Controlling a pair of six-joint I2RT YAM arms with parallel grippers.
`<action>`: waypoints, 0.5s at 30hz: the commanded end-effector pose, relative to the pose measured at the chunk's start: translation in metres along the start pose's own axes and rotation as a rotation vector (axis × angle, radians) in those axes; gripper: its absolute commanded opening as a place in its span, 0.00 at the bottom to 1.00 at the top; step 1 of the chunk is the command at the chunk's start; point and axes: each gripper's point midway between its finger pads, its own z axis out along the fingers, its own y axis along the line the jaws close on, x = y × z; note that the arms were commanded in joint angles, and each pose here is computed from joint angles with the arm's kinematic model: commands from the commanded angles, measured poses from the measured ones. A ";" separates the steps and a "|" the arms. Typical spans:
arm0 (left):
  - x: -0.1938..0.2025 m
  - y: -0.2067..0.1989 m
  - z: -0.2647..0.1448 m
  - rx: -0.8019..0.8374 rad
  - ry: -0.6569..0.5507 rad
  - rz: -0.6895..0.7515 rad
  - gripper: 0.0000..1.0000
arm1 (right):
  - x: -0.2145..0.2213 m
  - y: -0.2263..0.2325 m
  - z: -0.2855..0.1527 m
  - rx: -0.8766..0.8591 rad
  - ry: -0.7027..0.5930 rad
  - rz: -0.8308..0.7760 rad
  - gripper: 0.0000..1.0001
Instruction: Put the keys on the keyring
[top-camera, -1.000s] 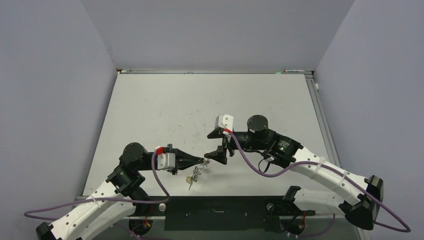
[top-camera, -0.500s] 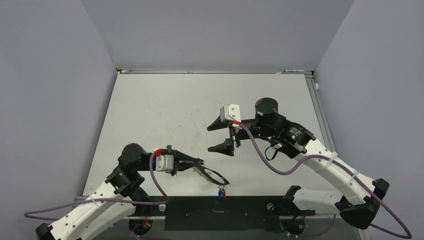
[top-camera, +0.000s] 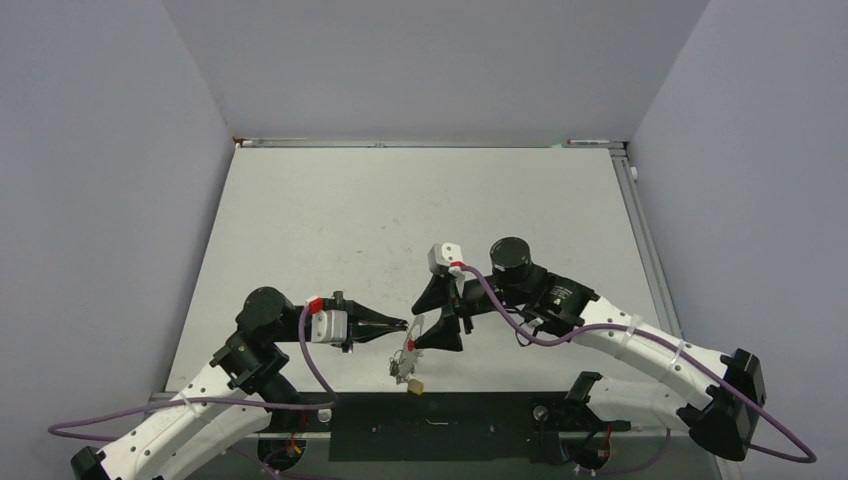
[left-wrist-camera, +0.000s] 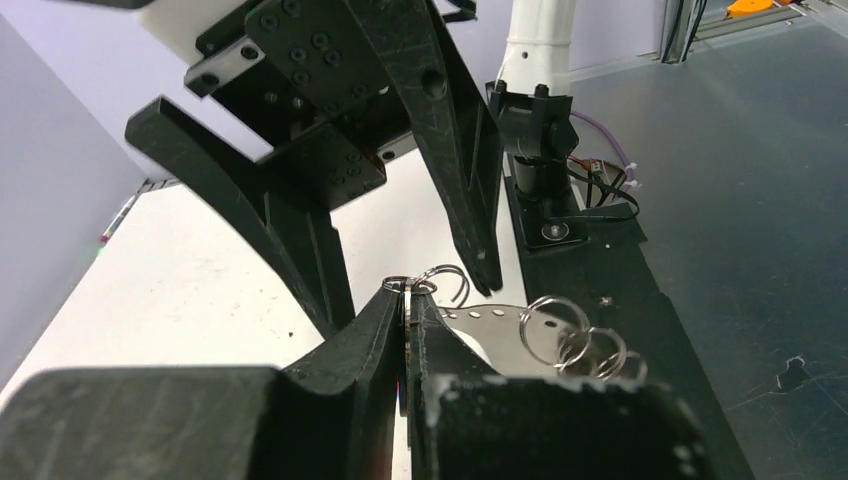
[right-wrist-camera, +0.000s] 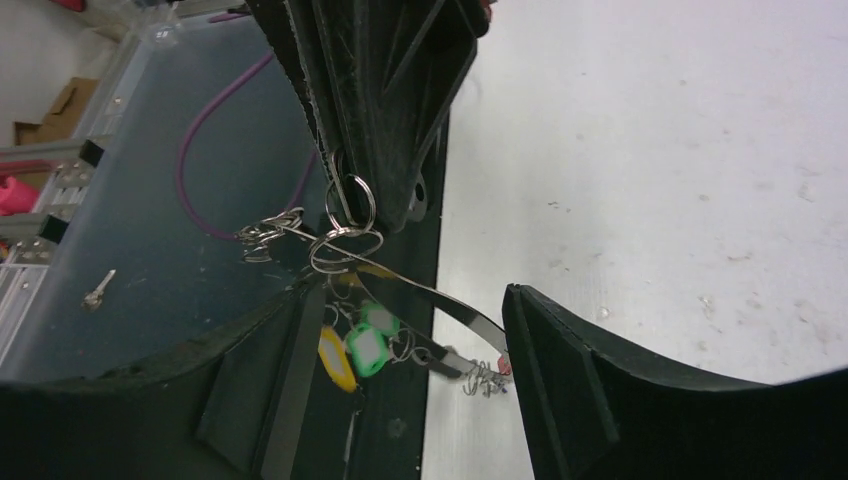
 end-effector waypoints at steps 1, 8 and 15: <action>-0.036 0.005 0.002 -0.001 -0.090 0.087 0.00 | -0.007 0.018 0.016 -0.177 -0.041 -0.026 0.65; -0.035 0.006 0.002 -0.005 -0.087 0.084 0.00 | -0.013 0.019 0.026 -0.213 -0.041 -0.076 0.58; -0.034 0.005 0.003 -0.002 -0.087 0.080 0.00 | -0.016 0.012 0.029 -0.171 -0.049 -0.104 0.74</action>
